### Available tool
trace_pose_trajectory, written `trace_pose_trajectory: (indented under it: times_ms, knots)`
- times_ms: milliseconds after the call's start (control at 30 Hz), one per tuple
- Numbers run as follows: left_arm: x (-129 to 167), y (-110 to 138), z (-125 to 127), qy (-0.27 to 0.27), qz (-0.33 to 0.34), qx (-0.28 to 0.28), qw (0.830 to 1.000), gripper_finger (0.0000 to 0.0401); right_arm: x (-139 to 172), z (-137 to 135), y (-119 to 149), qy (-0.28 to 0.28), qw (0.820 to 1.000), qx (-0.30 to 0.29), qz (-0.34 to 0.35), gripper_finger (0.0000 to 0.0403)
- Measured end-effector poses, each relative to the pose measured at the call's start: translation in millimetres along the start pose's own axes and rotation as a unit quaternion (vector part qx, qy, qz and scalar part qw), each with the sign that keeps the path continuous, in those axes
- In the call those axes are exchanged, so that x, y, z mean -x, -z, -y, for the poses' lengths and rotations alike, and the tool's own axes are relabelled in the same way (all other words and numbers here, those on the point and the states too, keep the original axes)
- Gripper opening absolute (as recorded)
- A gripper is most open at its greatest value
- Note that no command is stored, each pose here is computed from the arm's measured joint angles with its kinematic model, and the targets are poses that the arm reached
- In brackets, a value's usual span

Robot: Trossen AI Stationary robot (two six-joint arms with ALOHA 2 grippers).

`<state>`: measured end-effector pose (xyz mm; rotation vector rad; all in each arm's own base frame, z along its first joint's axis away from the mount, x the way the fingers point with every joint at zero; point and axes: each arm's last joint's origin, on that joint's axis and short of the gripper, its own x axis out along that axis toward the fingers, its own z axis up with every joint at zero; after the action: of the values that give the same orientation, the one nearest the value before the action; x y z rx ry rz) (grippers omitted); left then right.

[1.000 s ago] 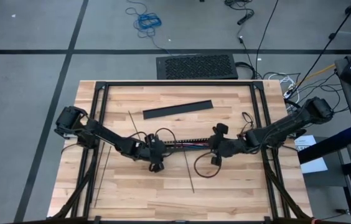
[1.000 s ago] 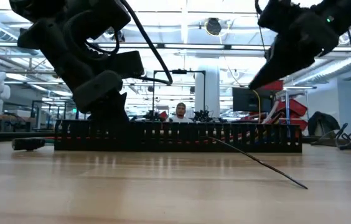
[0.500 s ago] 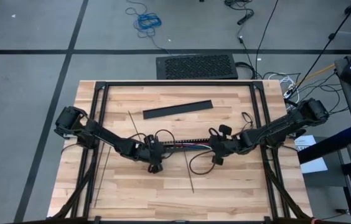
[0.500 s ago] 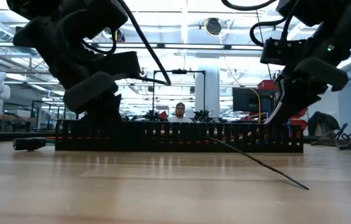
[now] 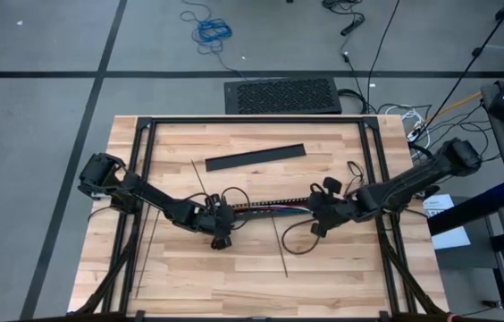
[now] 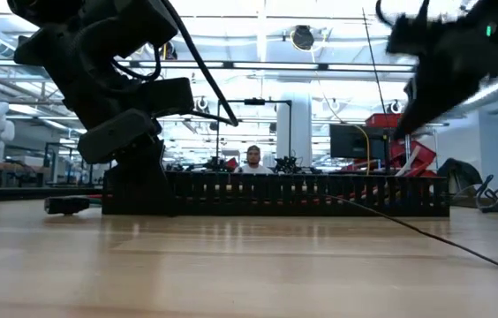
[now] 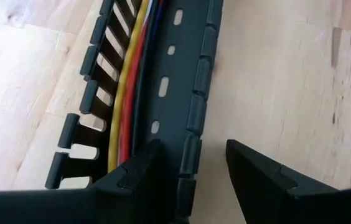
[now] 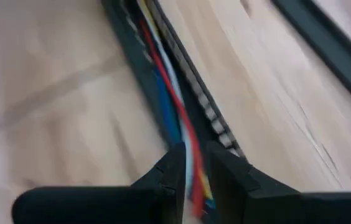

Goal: Ziptie cables
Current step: Put the ziptied cables into the black cable duct

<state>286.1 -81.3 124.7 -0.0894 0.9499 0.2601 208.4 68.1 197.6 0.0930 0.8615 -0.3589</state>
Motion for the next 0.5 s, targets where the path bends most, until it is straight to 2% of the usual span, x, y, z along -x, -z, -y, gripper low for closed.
trace_pose_trajectory:
  times_ms: [133,333,500]
  knots:
    - [0,0,0,0.000,0.000,0.000,1.000,0.0180,9,-16,-16,-0.064,0.996,0.001,0.065,0.0054]
    - [0,0,0,0.000,0.001,0.000,1.000,0.0180,-20,-12,-3,-0.004,1.000,0.022,-0.013,0.0047]
    - [1,0,2,0.001,0.002,-0.002,1.000,0.0180,-27,-8,7,0.032,0.997,0.017,-0.065,0.0043]
